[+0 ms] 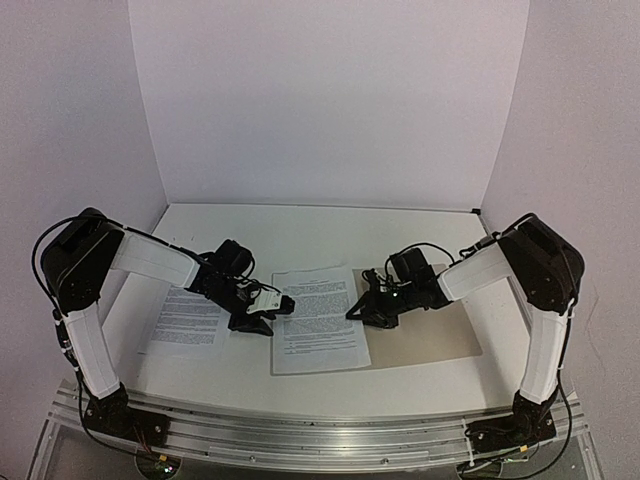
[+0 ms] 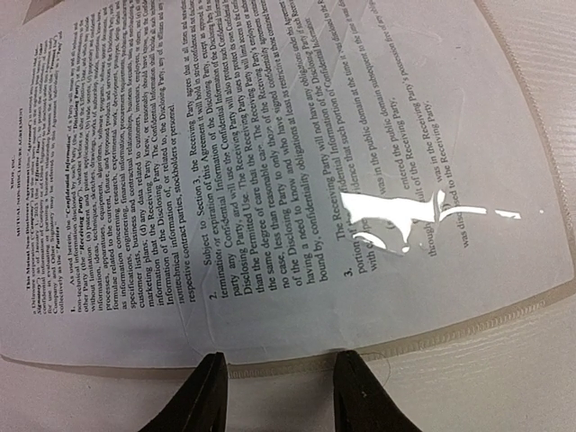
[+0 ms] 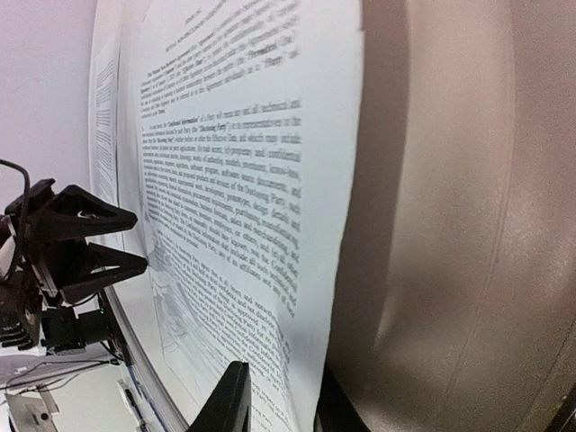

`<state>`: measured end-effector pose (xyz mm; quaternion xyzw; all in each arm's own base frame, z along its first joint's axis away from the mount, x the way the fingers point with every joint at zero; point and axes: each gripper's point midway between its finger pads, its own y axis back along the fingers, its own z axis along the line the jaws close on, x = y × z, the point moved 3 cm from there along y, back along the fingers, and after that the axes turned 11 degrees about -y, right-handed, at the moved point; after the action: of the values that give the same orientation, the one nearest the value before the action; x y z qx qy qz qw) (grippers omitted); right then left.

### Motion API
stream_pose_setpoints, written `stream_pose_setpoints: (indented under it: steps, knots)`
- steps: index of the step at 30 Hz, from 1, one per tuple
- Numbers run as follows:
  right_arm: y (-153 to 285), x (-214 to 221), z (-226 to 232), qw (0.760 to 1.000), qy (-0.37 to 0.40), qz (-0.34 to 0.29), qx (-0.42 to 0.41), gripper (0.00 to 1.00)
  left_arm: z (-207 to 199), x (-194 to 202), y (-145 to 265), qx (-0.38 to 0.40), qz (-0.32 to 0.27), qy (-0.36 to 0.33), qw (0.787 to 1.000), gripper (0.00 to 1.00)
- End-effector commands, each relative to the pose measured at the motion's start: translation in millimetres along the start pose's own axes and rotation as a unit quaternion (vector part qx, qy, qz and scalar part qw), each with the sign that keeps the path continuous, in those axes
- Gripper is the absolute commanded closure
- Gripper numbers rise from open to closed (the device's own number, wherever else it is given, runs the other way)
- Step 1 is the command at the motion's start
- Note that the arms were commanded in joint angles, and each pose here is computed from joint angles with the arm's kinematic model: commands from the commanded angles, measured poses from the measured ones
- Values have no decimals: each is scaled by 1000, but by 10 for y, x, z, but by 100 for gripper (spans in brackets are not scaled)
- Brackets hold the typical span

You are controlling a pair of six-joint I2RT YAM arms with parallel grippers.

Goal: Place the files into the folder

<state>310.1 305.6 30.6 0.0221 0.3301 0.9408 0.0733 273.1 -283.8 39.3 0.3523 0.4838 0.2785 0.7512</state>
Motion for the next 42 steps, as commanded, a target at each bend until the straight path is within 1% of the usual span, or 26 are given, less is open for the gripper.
stream_pose_setpoints:
  steps: [1,5,8,12,15,20,24,27,28,30,33,35,36,39,42]
  knots:
    - [102,-111,193,999,29,-28,22,70,-177,197,-65,25,44,3,999,59]
    - [158,-162,286,996,50,-39,56,57,-141,193,-52,21,46,1,999,59]
    - [250,-208,256,993,34,-55,101,49,-98,185,-25,17,47,1,999,59]
    - [370,-235,344,989,34,-73,124,48,-49,162,23,14,48,2,999,59]
    - [354,-289,381,988,44,-76,128,48,-8,124,64,13,45,6,999,58]
    - [344,-535,520,981,73,-105,143,48,180,34,236,2,28,31,999,58]
    - [290,-753,453,971,71,-133,187,56,455,64,320,-12,20,109,994,58]
    - [364,-867,311,953,53,-166,248,64,650,76,331,-20,21,196,980,58]
    - [423,-885,286,947,49,-178,264,64,686,80,329,-17,20,229,973,58]
    - [550,-884,249,937,43,-195,288,59,722,82,328,-2,19,300,954,57]
    - [675,-788,108,926,32,-195,323,52,701,81,315,21,21,376,926,56]
    - [680,-660,-29,927,17,-175,332,49,681,76,310,27,21,396,918,55]
    - [672,-581,-109,928,5,-164,334,49,676,70,315,28,20,397,917,54]
    - [682,-391,-237,933,-27,-142,329,49,699,66,333,24,21,392,920,53]
    - [678,-269,-292,939,-52,-132,314,53,726,64,349,17,23,380,924,53]
